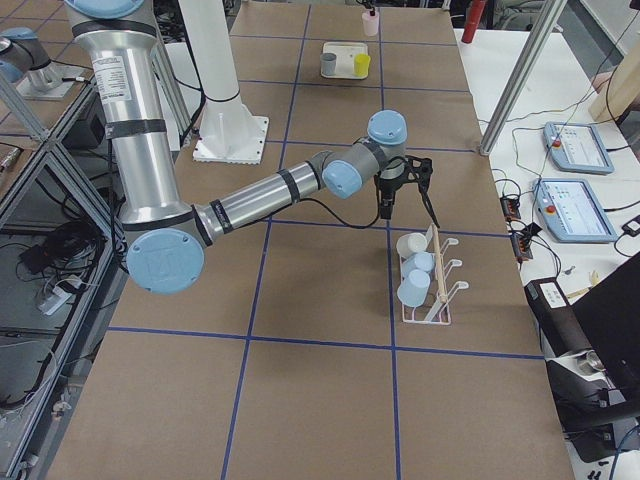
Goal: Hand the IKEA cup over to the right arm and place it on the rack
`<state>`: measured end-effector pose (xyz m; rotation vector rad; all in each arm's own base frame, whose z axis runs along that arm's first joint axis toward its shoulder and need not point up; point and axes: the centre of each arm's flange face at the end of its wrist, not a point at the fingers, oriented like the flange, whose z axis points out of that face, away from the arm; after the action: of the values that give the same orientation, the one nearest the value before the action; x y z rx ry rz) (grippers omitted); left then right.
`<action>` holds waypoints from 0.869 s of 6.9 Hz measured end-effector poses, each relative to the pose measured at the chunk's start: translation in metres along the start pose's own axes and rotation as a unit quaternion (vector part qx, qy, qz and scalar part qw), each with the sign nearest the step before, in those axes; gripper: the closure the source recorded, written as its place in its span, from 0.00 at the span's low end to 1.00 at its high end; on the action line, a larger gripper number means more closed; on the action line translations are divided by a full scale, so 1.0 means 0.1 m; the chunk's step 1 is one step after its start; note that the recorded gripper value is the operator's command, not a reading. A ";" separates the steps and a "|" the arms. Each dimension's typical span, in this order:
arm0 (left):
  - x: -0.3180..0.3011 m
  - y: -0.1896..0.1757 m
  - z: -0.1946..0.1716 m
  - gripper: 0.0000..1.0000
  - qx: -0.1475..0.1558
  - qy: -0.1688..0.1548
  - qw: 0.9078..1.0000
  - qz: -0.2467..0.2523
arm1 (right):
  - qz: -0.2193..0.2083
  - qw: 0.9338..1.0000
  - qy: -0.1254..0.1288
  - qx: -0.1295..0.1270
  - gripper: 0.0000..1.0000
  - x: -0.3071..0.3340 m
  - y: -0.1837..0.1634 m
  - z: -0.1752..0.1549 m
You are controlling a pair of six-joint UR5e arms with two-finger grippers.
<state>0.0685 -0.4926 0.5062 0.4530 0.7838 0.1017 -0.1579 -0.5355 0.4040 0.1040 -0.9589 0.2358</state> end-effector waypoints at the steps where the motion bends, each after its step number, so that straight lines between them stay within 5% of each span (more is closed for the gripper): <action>1: 0.26 -0.19 -0.21 1.00 0.024 0.018 0.998 -0.052 | -0.001 1.000 -0.001 0.005 0.01 -0.22 0.14 0.05; 3: 0.92 -0.50 -0.54 1.00 0.041 0.107 0.987 -0.117 | 0.017 1.000 -0.011 0.019 0.01 -0.69 0.31 0.09; 6: 2.36 -0.68 -0.46 1.00 0.013 0.239 0.953 -0.183 | 0.060 0.997 -0.045 0.024 0.01 -1.20 0.35 -0.05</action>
<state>0.1984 -0.4781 0.2934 0.3014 1.3364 -0.1527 -0.2284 -0.5190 0.3023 0.1020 -1.0513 0.3673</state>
